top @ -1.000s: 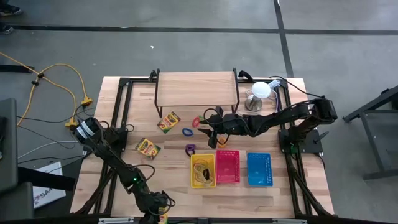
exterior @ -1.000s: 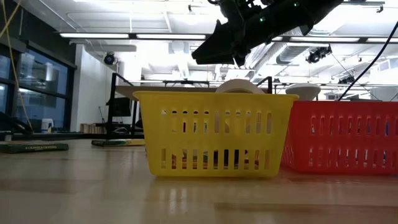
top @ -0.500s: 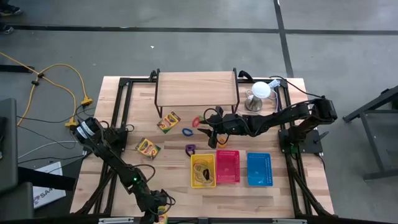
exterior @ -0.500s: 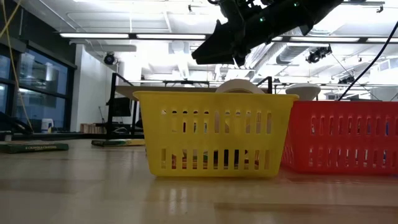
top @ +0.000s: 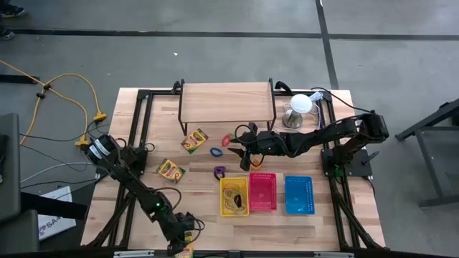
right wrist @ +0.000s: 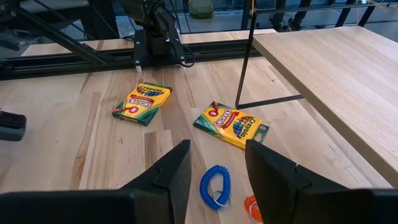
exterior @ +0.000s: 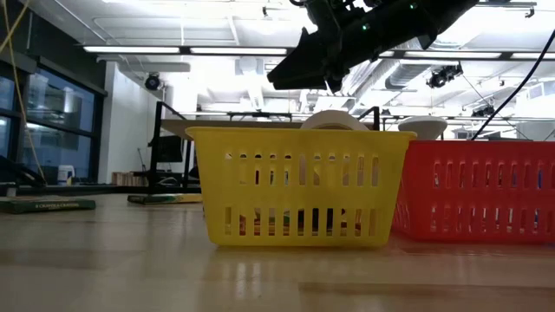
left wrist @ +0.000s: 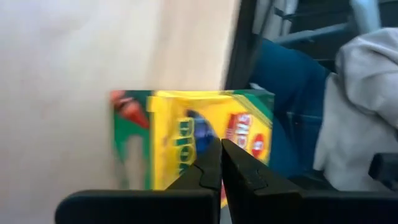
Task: Pick & Place Office Desk Supplies
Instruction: Put the bottom crayon box into the red bin
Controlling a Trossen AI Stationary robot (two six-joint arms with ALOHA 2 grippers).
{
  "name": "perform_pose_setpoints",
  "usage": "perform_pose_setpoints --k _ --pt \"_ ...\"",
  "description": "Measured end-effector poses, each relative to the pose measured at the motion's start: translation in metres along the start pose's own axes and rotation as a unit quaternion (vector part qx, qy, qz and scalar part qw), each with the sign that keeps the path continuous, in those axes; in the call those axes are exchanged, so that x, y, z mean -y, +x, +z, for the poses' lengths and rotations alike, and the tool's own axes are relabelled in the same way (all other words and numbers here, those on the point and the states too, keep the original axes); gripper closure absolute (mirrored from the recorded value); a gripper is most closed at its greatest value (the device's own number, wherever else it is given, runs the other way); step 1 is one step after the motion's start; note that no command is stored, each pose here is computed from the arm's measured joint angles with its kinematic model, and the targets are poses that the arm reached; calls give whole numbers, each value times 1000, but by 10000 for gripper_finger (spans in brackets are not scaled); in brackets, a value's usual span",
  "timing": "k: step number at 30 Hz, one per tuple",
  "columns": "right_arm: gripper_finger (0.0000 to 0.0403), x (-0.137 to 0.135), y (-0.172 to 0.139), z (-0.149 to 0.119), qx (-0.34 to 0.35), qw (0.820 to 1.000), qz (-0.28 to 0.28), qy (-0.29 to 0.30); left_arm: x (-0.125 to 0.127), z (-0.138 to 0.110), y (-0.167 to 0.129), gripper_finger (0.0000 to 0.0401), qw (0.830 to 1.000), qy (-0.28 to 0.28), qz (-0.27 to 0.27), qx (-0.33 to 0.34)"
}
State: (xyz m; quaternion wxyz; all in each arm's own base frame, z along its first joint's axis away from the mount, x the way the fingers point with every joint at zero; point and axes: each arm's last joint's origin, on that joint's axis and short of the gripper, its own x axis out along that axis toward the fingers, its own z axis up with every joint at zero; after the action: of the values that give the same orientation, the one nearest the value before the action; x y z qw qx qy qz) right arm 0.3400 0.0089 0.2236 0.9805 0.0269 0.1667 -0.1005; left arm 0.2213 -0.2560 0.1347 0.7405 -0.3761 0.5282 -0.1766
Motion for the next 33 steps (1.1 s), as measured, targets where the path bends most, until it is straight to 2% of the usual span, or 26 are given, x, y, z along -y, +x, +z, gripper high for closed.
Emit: perform_pose_setpoints --k 8,16,26,33 --pt "263 0 0 0 0 1000 0 0 -6 5 -2 401 1000 -16 22 -1" --pt "263 0 0 0 0 1000 0 0 -10 17 -8 401 999 -8 36 13" --pt "263 0 0 0 0 1000 0 0 -20 26 -38 401 989 -13 141 49" --pt "263 0 0 0 0 1000 0 0 -23 30 -41 401 987 -5 153 52"
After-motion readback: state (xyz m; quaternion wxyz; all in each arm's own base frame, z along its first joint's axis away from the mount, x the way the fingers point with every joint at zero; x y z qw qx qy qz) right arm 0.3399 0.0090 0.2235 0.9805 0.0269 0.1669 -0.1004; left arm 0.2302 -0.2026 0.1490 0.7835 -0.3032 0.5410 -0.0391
